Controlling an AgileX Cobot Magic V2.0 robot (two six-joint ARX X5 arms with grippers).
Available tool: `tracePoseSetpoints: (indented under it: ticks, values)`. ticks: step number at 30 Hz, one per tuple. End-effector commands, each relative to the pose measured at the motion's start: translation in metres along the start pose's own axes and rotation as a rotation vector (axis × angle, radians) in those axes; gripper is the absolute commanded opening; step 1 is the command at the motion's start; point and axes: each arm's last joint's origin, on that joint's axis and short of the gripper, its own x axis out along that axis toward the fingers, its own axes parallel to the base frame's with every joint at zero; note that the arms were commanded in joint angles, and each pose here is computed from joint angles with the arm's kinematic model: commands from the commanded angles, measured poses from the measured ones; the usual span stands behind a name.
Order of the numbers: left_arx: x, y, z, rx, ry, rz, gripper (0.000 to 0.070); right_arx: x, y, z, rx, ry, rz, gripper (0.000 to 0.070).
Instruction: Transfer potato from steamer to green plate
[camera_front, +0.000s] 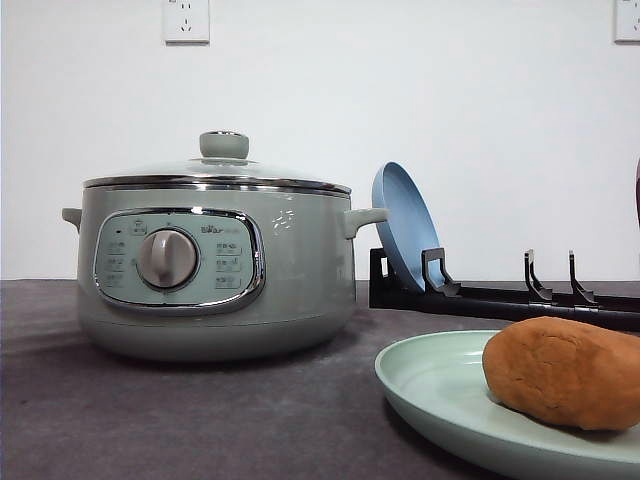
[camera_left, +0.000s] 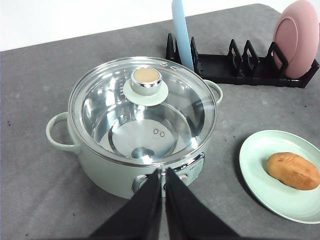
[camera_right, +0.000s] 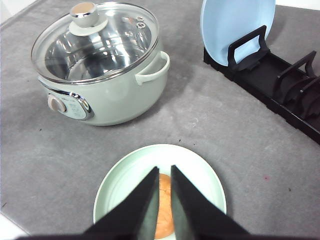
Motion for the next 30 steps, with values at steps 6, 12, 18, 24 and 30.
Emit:
tracePoseSetpoints:
  ticks: [6, 12, 18, 24, 30]
  values:
    - [-0.001, -0.001, 0.003, 0.007, -0.012, -0.006, 0.0, -0.001, 0.001, 0.003, 0.005, -0.015, 0.007, 0.0025]
    - [-0.002, 0.0, 0.002, 0.006, -0.028, -0.001, 0.0, -0.001, 0.001, 0.003, 0.005, -0.016, 0.007, 0.0025]
    - [0.026, 0.018, -0.021, 0.005, -0.231, 0.102, 0.0, -0.001, 0.001, 0.003, 0.005, -0.016, 0.007, 0.0025]
    - [0.048, 0.04, -0.089, 0.026, -0.462, 0.287, 0.0, -0.001, 0.001, 0.003, 0.005, -0.016, 0.008, 0.0025]
    - [0.062, 0.044, -0.149, 0.021, -0.487, 0.333, 0.0, -0.001, 0.001, 0.003, 0.005, -0.016, 0.007, 0.0025]
